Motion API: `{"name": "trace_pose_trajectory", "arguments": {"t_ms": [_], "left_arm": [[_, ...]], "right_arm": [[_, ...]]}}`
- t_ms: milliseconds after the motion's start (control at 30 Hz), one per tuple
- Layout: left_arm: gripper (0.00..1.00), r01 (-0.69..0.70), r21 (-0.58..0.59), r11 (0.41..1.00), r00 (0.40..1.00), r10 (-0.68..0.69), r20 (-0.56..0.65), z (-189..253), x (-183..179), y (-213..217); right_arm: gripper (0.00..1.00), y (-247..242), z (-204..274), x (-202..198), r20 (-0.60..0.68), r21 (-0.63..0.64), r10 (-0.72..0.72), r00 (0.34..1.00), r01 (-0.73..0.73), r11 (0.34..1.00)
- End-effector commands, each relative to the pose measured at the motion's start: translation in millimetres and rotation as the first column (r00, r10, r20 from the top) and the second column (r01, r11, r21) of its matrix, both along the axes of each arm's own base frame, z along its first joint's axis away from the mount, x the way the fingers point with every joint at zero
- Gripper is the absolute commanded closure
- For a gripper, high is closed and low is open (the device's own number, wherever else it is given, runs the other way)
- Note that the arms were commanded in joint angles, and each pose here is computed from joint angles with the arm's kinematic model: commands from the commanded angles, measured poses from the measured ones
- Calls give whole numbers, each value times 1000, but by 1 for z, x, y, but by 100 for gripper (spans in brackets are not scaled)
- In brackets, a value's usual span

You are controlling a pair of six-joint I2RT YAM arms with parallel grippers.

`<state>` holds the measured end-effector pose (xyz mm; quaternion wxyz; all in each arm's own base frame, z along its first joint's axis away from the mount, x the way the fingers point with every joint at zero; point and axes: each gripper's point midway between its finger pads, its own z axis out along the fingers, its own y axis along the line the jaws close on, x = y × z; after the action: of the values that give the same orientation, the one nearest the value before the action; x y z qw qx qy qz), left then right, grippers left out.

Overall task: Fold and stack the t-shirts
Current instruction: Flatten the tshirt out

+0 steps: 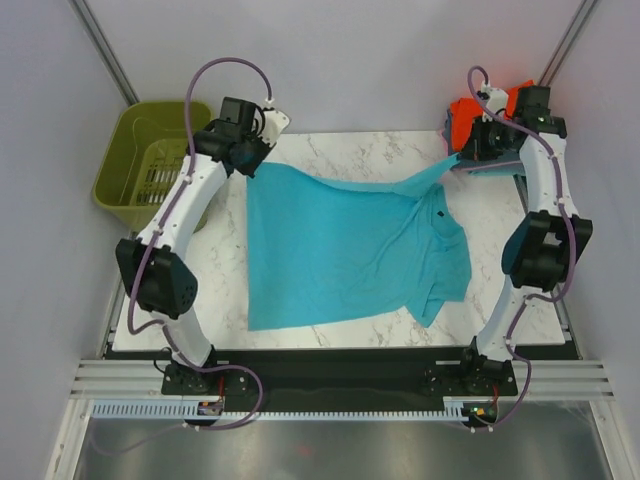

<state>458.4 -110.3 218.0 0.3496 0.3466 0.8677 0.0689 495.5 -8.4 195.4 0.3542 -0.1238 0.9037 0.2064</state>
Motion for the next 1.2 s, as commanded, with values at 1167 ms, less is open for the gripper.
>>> {"name": "trace_pose_trajectory", "arguments": {"t_ms": [1167], "left_arm": [[98,175,-91,980,645,-45,763,332,-255,73]], "right_arm": [[100,25,474,-370,957,115,-215,196,422,899]]}}
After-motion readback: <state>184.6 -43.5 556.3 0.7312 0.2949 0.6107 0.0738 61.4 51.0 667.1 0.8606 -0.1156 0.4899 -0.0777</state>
